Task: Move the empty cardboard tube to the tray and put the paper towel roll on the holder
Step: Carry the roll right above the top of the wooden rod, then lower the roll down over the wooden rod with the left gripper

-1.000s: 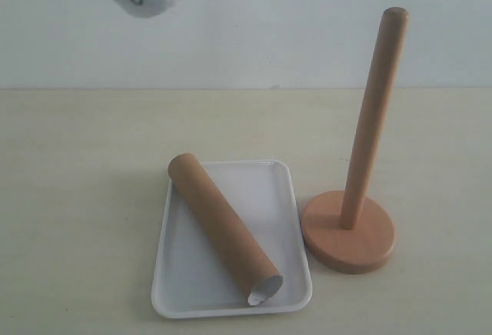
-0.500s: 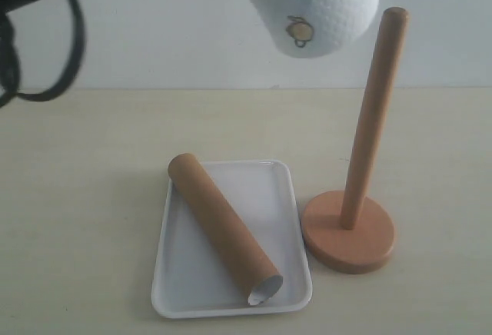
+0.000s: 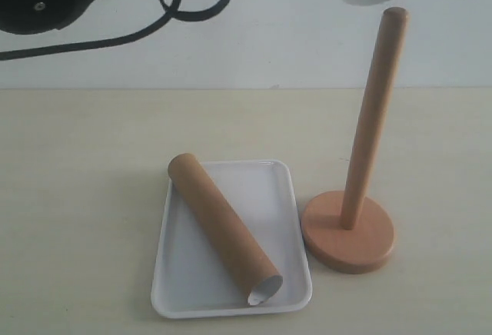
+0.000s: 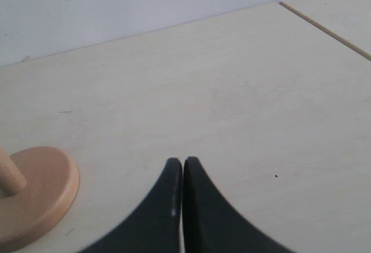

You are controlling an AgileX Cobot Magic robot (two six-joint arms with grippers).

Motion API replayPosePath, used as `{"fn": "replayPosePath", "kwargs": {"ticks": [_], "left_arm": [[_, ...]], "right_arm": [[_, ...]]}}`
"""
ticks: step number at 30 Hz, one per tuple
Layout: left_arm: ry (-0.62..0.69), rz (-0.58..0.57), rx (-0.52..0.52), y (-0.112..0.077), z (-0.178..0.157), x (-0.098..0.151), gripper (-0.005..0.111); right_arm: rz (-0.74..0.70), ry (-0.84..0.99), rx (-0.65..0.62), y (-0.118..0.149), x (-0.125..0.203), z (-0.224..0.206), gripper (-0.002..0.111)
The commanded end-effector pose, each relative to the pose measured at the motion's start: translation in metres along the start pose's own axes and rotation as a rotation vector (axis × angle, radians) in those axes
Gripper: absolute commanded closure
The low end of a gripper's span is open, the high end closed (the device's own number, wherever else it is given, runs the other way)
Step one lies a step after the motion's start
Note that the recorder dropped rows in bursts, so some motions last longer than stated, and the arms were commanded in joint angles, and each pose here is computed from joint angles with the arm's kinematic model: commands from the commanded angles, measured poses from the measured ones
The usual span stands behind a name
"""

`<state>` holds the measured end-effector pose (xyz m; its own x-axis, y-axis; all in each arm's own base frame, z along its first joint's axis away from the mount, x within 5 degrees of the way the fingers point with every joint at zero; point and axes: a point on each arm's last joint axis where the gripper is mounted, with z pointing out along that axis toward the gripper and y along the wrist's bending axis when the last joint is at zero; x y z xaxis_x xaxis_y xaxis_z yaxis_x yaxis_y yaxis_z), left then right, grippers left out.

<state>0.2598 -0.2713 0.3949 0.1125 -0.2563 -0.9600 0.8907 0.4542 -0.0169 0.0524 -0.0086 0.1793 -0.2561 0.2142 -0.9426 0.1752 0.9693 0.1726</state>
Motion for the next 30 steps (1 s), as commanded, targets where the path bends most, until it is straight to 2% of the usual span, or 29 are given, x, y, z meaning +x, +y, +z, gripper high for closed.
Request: {"fn": "replayPosePath", "kwargs": {"ticks": [1, 14, 21, 30], "left_arm": [[-0.014, -0.023, 0.008, -0.001, 0.012, 0.004, 0.103], [0.111, 0.006, 0.008, 0.004, 0.022, 0.044, 0.103], [0.183, 0.013, 0.035, -0.001, 0.026, 0.063, 0.103], [0.284, -0.013, 0.062, -0.005, 0.035, 0.112, 0.103]], "right_arm": [[-0.002, -0.012, -0.003, 0.0, -0.001, 0.0, 0.108], [-0.002, -0.012, -0.003, 0.0, -0.001, 0.0, 0.108], [-0.002, -0.01, -0.002, 0.0, -0.001, 0.0, 0.108], [-0.002, -0.01, -0.002, 0.0, -0.001, 0.0, 0.108]]}}
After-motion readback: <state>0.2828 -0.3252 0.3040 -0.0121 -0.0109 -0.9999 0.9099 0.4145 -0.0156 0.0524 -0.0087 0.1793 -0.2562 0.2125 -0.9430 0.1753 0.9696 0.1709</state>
